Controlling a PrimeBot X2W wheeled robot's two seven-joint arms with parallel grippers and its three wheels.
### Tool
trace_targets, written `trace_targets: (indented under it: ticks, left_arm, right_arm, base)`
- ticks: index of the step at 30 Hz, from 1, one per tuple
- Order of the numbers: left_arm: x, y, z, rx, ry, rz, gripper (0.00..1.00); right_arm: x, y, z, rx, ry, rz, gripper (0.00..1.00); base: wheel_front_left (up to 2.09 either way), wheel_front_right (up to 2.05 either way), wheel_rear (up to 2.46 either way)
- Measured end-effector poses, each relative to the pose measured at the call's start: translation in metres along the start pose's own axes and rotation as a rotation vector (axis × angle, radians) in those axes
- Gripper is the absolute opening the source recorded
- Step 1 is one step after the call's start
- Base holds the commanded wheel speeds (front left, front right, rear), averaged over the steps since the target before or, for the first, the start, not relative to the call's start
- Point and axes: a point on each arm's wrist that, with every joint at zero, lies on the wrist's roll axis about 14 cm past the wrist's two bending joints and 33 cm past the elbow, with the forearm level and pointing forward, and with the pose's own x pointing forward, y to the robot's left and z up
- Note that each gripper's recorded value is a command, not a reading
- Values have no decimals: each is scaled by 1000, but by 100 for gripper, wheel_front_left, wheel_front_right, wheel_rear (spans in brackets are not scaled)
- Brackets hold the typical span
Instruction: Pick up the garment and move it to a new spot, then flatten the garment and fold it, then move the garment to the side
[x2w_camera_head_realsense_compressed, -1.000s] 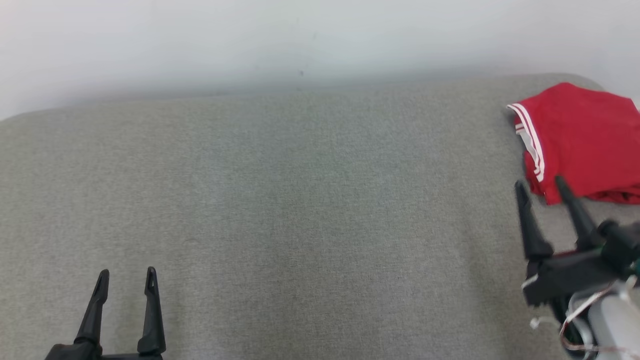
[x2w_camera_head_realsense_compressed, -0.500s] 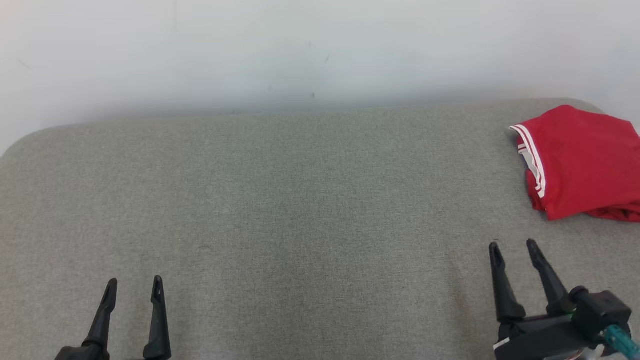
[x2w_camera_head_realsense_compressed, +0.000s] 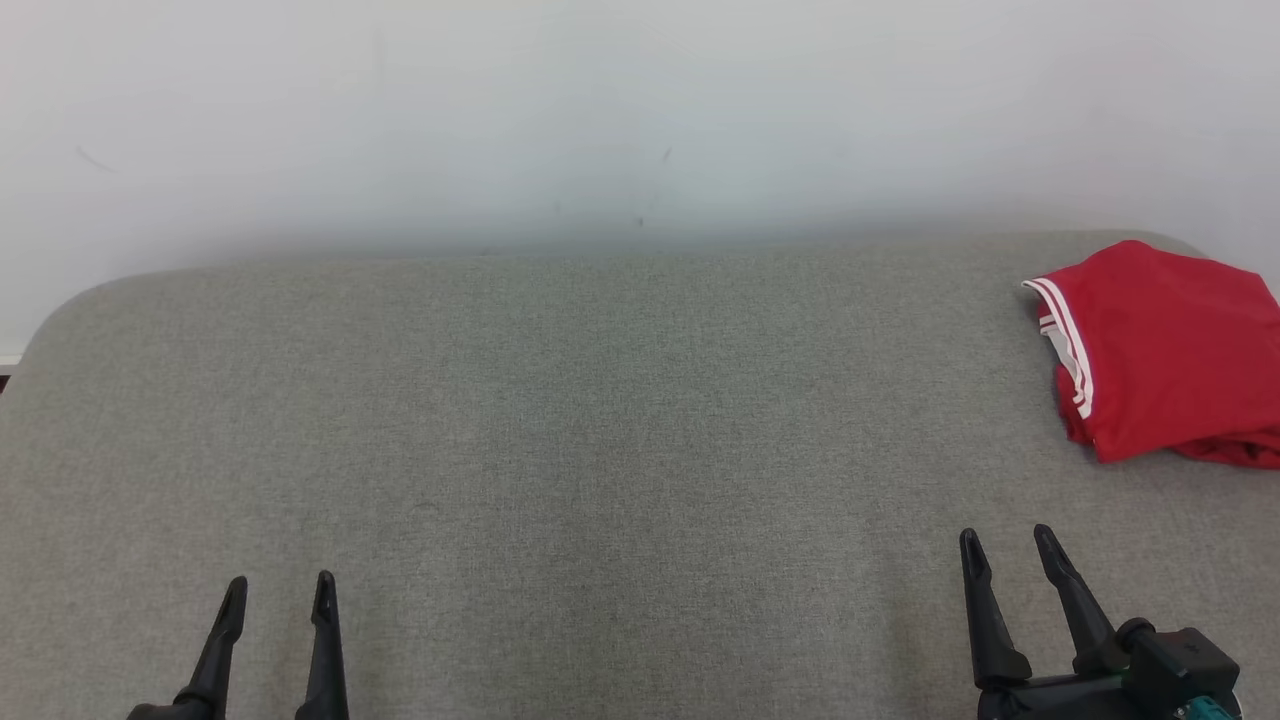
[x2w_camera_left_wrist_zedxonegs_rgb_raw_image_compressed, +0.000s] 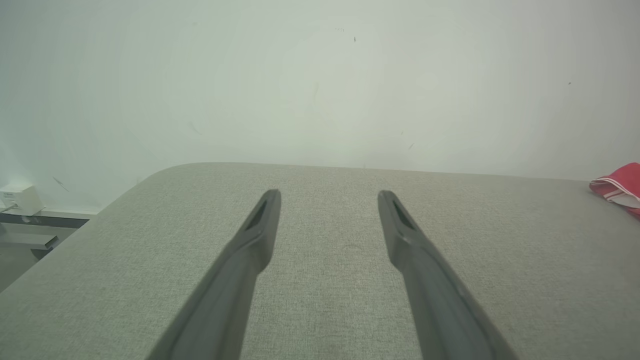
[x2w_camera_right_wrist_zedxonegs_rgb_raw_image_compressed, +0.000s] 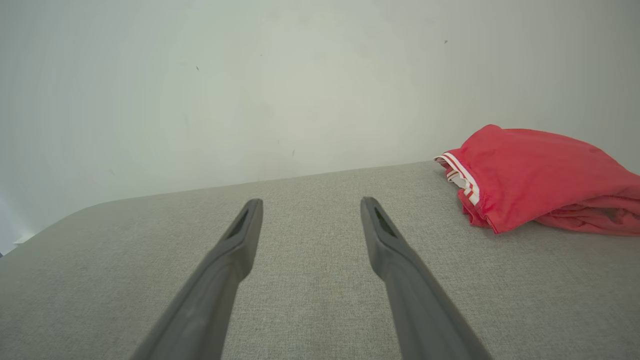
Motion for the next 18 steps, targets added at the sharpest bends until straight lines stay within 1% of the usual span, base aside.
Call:
trace_targets:
  ticks: [14, 15, 18]
  left_arm:
    - [-1, -3, 1, -3, -2, -20, 100]
    - [-1, -3, 0, -4, 0, -21, 0]
    - [-4, -4, -11, -15, 34, -17, 0]
  right_arm:
    - [-3, 1, -1, -1, 2, -1, 100]
    - [-3, 1, -2, 0, 5, -2, 0]
    - [-9, -1, -14, 7, 48, -12, 0]
  base:
    - [0, 0, 0]
    - [0, 0, 0]
    - [0, 0, 0]
